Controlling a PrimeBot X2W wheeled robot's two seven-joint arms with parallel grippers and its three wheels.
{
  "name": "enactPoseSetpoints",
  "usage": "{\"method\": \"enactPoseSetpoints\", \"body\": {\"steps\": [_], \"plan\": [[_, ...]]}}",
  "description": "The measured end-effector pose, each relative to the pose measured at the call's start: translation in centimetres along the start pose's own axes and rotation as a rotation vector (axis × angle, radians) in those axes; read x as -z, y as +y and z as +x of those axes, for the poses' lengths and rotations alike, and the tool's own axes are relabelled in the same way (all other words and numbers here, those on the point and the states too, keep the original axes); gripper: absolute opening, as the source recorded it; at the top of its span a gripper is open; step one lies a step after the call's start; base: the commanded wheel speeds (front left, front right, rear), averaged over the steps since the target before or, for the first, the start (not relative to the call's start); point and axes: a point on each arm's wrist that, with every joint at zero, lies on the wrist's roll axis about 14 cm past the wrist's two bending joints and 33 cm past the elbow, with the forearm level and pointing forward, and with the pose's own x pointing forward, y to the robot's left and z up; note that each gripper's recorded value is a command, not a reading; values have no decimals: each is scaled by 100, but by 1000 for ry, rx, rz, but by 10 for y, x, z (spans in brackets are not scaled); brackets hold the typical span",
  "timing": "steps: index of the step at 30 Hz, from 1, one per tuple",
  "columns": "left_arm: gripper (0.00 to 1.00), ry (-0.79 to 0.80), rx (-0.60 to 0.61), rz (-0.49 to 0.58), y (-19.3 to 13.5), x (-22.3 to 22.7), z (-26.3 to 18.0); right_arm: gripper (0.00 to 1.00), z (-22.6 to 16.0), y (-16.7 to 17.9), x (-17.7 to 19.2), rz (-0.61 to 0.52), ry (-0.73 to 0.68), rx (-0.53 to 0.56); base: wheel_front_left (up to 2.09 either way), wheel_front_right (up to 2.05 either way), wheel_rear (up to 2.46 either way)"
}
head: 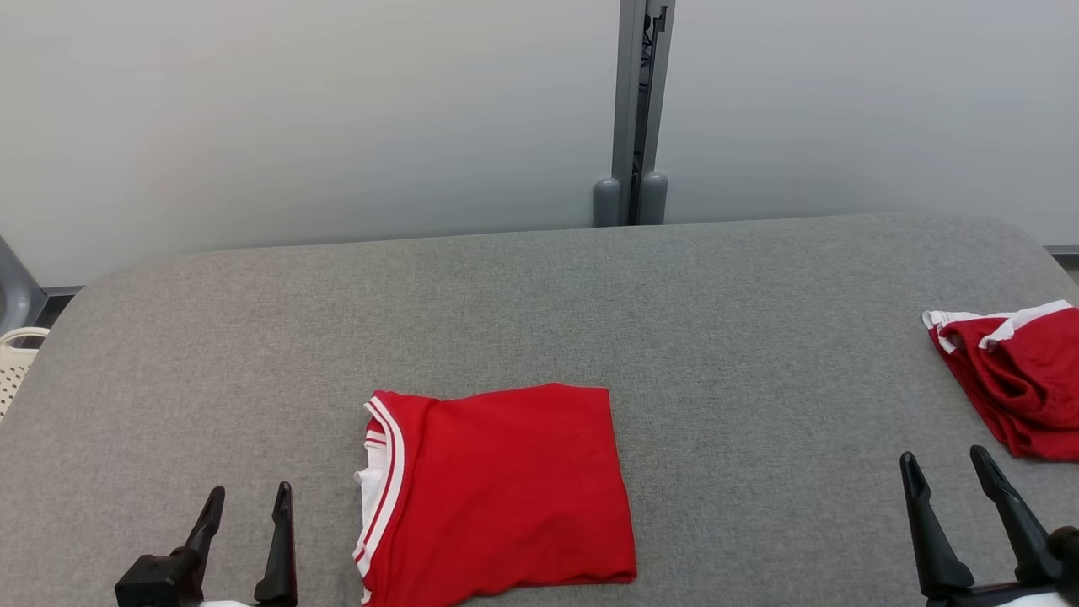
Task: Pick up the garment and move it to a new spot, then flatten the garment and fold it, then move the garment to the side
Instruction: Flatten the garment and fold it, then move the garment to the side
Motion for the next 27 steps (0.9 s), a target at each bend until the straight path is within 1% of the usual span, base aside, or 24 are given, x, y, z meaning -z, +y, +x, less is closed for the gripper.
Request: {"method": "enactPoseSetpoints", "body": {"steps": [8,27], "plan": [[100,11,-9,2,4,2,-2,100,1,2,2,4,18,-4,0,0,0],[100,13,-5,-3,3,3,-2,100,2,4,1,7,19,-7,0,0,0]]}}
